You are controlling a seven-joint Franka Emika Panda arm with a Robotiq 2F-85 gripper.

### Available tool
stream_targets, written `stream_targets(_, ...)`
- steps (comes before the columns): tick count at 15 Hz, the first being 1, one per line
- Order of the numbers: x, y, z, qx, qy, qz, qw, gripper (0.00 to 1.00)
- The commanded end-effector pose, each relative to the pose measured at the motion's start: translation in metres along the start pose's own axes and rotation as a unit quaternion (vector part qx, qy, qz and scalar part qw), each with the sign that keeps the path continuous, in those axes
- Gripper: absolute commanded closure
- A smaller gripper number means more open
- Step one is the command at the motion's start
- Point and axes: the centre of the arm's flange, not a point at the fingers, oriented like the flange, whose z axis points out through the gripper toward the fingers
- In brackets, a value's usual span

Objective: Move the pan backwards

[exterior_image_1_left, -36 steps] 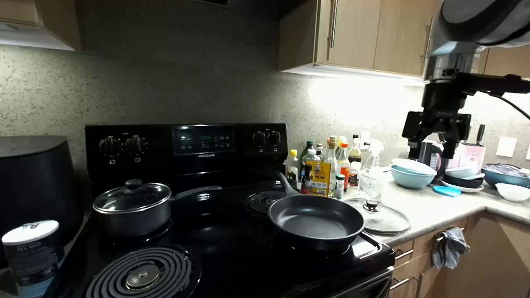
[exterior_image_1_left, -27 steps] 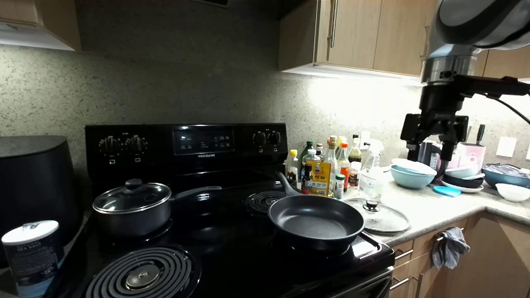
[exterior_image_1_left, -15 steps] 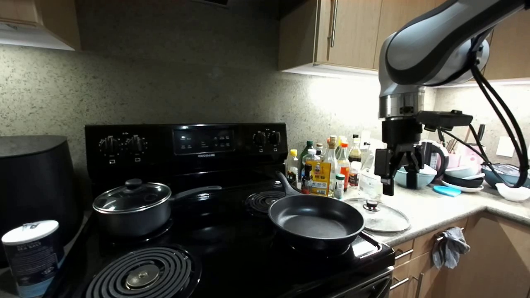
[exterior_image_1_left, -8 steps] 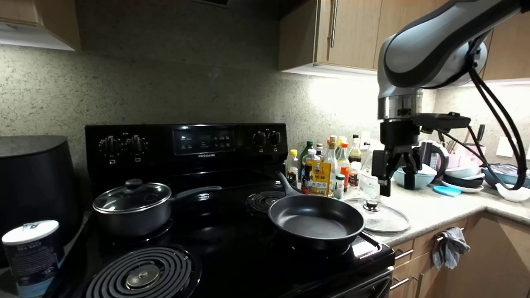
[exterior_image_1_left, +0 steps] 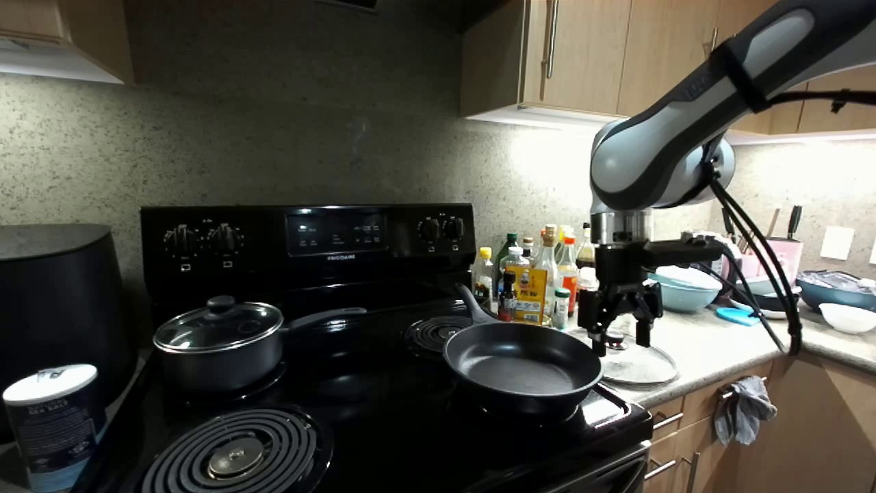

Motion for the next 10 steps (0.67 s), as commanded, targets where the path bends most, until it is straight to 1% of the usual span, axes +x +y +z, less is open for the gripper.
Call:
stream_targets(1, 0.036, 0.002, 0.021, -0.002, -0.013, 0.028, 0.9995, 0.0)
stream_targets(5, 0.05, 0.005, 0.029, 0.006, -0.015, 0.039, 0.9991, 0.0)
stream_targets(9, 0.052, 0.004, 0.026, 0.005, -0.007, 0.039, 0.9992, 0.0)
stream_targets(10, 0.054, 0.004, 0.028, 0.003, -0.015, 0.041, 0.999, 0.0)
